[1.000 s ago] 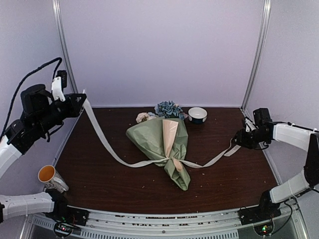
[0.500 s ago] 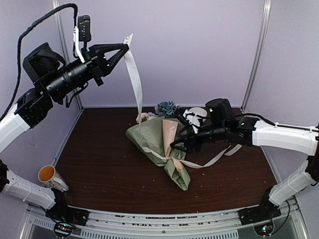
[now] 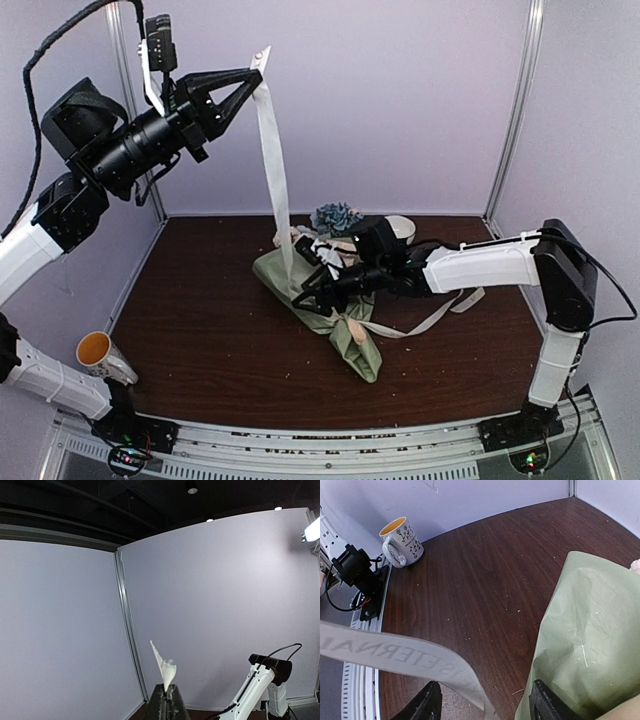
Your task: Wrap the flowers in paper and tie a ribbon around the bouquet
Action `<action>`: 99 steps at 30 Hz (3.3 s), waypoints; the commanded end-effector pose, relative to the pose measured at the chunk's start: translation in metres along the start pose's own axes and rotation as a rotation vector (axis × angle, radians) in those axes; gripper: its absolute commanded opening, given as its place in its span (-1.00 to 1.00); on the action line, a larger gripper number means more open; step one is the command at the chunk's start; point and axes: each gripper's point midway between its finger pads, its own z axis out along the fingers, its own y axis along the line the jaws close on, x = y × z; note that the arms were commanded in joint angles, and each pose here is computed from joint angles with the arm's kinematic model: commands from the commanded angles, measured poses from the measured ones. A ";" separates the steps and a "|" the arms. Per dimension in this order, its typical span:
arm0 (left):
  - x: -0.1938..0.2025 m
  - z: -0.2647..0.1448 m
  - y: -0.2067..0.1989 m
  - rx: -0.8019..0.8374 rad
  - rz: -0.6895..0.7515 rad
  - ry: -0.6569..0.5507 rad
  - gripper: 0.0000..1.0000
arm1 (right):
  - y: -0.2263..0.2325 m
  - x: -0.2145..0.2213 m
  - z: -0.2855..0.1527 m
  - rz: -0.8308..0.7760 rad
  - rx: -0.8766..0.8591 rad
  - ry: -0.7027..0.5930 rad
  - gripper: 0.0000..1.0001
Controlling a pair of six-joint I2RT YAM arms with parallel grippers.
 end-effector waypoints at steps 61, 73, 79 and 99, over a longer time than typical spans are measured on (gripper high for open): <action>0.333 -0.028 -0.018 0.408 0.097 0.644 -0.27 | -0.004 -0.042 -0.059 0.050 -0.082 -0.228 -1.00; 0.347 -0.031 -0.001 0.315 0.134 0.703 -0.17 | -0.005 -0.043 -0.056 0.055 -0.090 -0.223 -1.00; 0.360 -0.023 0.008 0.278 0.120 0.738 -0.65 | -0.008 -0.040 -0.053 0.077 -0.087 -0.215 -1.00; 0.367 -0.028 0.012 0.113 0.078 0.720 -1.00 | -0.047 -0.018 -0.106 0.054 0.285 -0.055 -0.16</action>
